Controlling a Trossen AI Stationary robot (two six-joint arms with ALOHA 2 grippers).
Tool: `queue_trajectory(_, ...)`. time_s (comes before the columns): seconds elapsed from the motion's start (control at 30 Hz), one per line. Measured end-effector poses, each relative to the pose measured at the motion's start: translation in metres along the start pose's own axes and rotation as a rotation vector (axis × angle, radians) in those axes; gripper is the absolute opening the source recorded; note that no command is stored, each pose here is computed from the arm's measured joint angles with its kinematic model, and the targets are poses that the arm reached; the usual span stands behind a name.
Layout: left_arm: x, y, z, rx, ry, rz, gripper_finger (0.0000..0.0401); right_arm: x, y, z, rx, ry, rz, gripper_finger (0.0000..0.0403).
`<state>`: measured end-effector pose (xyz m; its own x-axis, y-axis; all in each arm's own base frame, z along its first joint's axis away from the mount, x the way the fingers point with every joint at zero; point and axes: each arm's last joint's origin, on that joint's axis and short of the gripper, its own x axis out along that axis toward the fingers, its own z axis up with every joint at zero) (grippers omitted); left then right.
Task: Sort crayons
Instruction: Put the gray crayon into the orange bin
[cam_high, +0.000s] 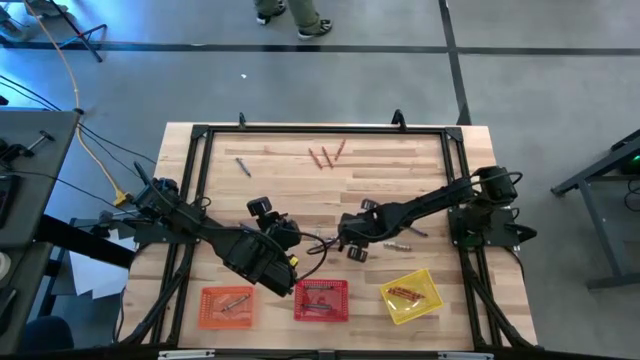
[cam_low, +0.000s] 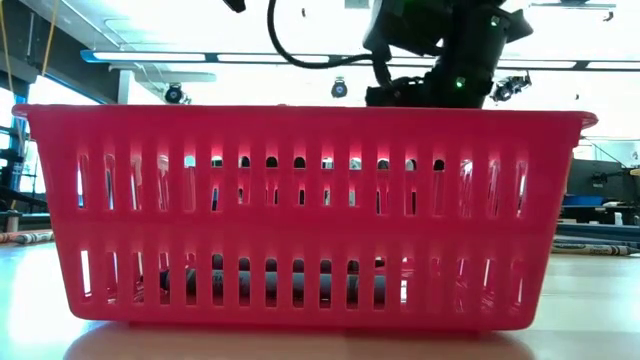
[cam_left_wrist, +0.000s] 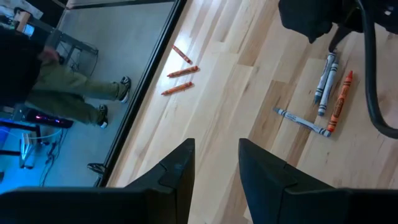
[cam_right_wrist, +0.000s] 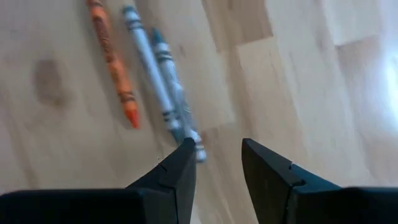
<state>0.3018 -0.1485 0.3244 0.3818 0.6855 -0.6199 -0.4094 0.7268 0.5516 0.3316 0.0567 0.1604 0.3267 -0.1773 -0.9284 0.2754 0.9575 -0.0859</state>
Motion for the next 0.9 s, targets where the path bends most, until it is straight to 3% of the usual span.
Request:
queue_trajectory(0.73, 0.0, 0.0, 0.0, 0.003, 0.003, 0.001, 0.0108, 0.031, 0.005, 0.0, -0.045, 0.031, -0.003, 0.0123)
queue_trajectory(0.9, 0.0, 0.0, 0.0, 0.003, 0.002, 0.001, 0.0108, 0.031, 0.006, 0.0, -0.045, 0.036, 0.018, 0.0092)
